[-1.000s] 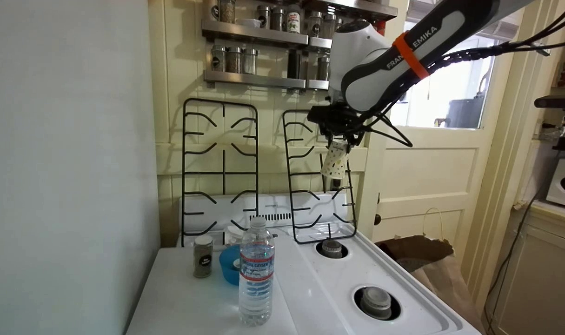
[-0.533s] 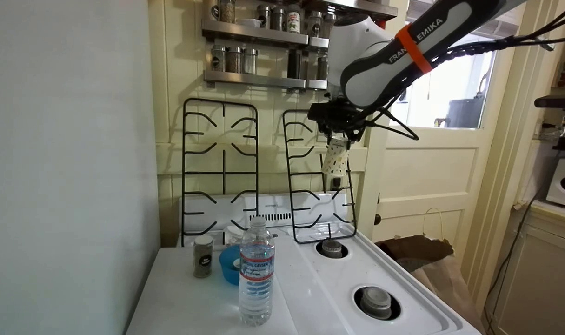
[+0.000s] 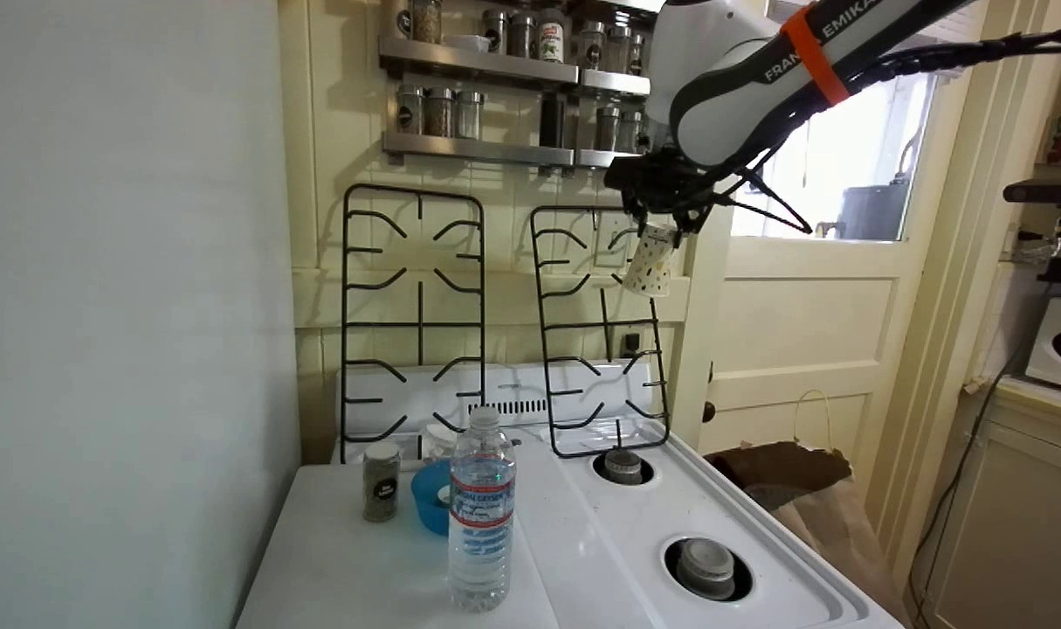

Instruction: Hang the cup on the black object

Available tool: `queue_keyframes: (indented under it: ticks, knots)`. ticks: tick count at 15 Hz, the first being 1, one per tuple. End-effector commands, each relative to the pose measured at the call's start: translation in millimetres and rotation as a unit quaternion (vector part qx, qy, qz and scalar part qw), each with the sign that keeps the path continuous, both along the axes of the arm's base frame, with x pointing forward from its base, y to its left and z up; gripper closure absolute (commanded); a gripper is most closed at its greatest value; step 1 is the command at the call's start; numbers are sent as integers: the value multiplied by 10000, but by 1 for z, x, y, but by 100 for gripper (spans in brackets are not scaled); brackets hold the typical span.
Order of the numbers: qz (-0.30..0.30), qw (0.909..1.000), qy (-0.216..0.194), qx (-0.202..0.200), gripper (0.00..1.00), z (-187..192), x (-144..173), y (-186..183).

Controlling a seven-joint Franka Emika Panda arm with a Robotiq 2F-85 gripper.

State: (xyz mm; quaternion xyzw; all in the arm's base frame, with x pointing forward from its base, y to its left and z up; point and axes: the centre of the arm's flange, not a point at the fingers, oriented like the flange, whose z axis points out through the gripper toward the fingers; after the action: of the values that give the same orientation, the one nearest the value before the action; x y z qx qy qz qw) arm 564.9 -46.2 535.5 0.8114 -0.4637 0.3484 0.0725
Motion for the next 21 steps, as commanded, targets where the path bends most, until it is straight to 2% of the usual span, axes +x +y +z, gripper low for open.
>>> queue_keyframes:
  ticks: [1,14,21]
  knots:
    - [204,9997,-119,-13,63,1,1,7]
    - [325,9995,-22,3,63,-20,34,32]
    - [518,9985,177,-53,63,-29,41,38]
